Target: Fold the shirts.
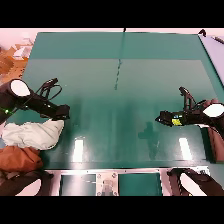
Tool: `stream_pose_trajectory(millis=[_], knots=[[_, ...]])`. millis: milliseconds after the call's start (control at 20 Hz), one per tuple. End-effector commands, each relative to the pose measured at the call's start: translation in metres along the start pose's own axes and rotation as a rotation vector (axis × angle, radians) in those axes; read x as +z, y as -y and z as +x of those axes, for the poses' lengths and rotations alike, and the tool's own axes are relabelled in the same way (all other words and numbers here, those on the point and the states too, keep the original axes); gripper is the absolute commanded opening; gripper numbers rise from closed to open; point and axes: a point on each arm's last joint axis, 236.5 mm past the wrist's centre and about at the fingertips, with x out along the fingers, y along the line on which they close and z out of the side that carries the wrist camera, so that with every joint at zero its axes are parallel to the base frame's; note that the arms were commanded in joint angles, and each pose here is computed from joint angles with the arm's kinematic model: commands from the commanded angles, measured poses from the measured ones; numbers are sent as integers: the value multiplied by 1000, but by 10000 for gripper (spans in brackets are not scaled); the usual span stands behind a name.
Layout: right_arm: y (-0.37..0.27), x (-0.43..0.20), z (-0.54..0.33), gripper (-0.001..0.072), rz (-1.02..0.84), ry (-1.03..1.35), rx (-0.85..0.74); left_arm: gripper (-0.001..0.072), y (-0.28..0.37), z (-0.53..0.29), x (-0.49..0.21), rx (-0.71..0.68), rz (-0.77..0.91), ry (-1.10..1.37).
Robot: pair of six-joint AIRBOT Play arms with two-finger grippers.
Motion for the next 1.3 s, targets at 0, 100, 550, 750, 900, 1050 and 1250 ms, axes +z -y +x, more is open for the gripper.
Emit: stream_pose_trajectory(millis=[0, 100, 550, 750, 900, 1050, 1250], knots=[[0, 0, 0, 18, -1, 0, 0, 19, 0, 0, 2, 2, 0, 11], [0, 0, 0, 19, -1, 0, 0, 19, -2, 0, 2, 11, 4, 10], [0, 0, 0, 19, -1, 0, 0, 720, -146, -51, -79, 688, -198, -278], [0, 0, 0, 19, -1, 0, 0, 720, -167, -21, -111, 716, -201, -344], [0, 0, 0, 18, -1, 0, 0, 490, -173, -3, -99, 698, -162, -267], [0, 0, 0, 19, -1, 0, 0, 18, -169, -4, -86, 676, -120, -236], [0, 0, 0, 18, -1, 0, 0, 17, -143, -28, -52, 616, -72, -181]])
